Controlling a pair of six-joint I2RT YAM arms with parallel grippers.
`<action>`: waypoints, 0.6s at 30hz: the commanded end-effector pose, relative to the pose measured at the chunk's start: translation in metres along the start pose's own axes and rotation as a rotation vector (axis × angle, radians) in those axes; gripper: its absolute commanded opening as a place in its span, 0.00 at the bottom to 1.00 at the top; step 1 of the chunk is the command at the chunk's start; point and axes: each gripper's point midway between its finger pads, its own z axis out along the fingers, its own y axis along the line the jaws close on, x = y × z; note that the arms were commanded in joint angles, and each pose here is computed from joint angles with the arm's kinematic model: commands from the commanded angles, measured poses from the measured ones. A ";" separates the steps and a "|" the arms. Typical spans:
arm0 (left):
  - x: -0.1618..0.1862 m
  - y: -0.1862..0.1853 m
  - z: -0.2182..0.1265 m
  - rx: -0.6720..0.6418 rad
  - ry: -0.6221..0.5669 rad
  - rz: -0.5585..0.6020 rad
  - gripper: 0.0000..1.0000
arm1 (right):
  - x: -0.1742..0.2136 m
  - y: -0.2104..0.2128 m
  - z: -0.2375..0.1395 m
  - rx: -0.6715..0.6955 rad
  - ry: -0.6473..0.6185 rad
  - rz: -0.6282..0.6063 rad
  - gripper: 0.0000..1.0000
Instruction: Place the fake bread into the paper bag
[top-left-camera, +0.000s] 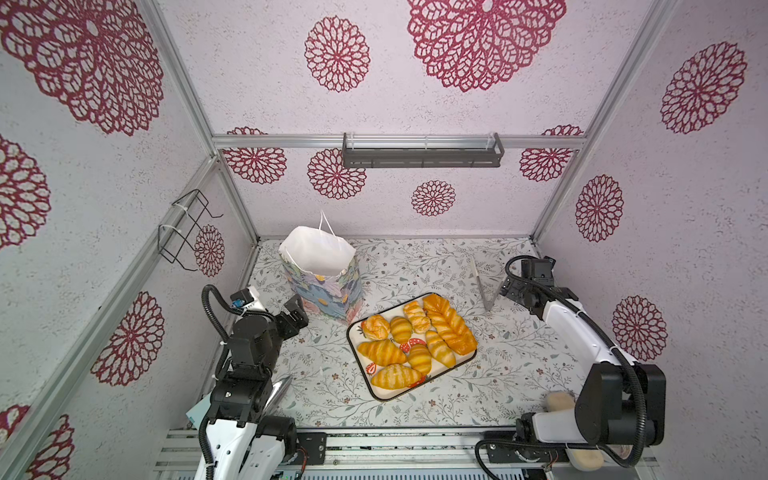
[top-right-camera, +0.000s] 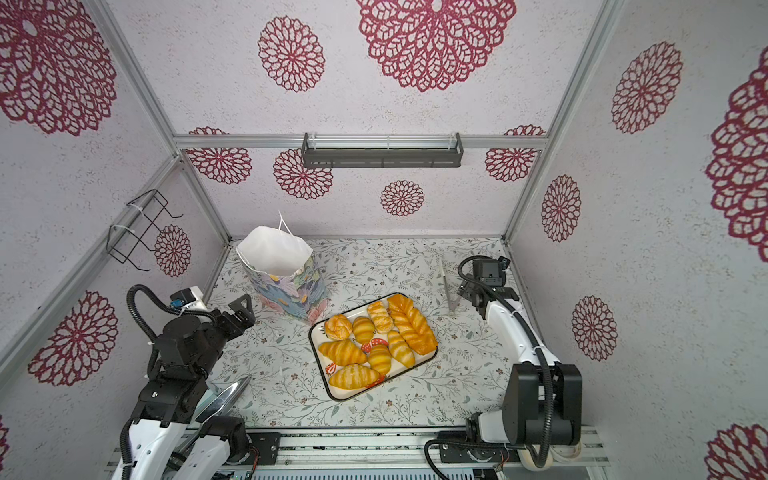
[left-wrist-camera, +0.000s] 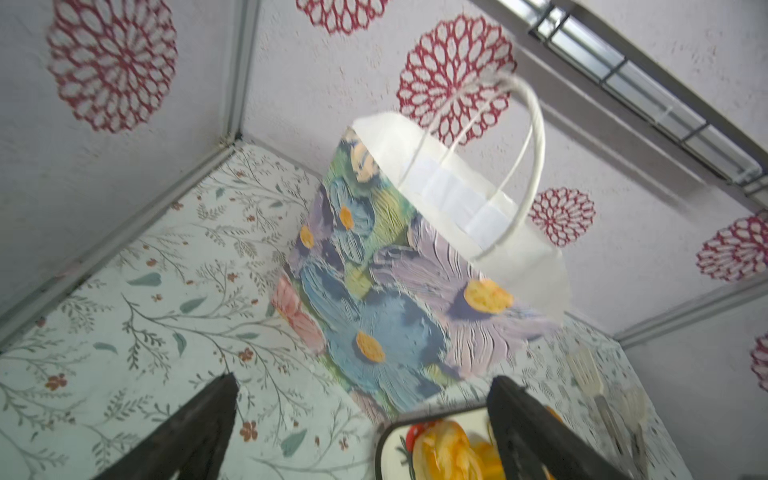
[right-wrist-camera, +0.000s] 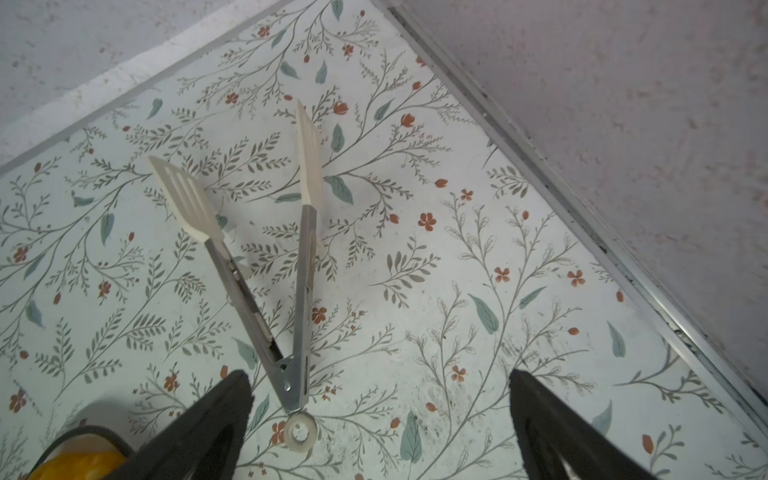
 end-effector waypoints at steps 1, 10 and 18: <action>0.027 -0.002 -0.005 0.013 0.130 -0.014 0.97 | 0.003 0.019 0.002 -0.073 0.053 -0.044 0.99; 0.004 -0.031 -0.006 0.082 0.159 0.072 0.98 | 0.016 0.038 0.047 -0.061 0.174 -0.126 0.99; 0.000 -0.047 -0.004 0.131 0.199 0.101 0.97 | 0.020 0.066 0.069 -0.125 0.219 -0.170 0.99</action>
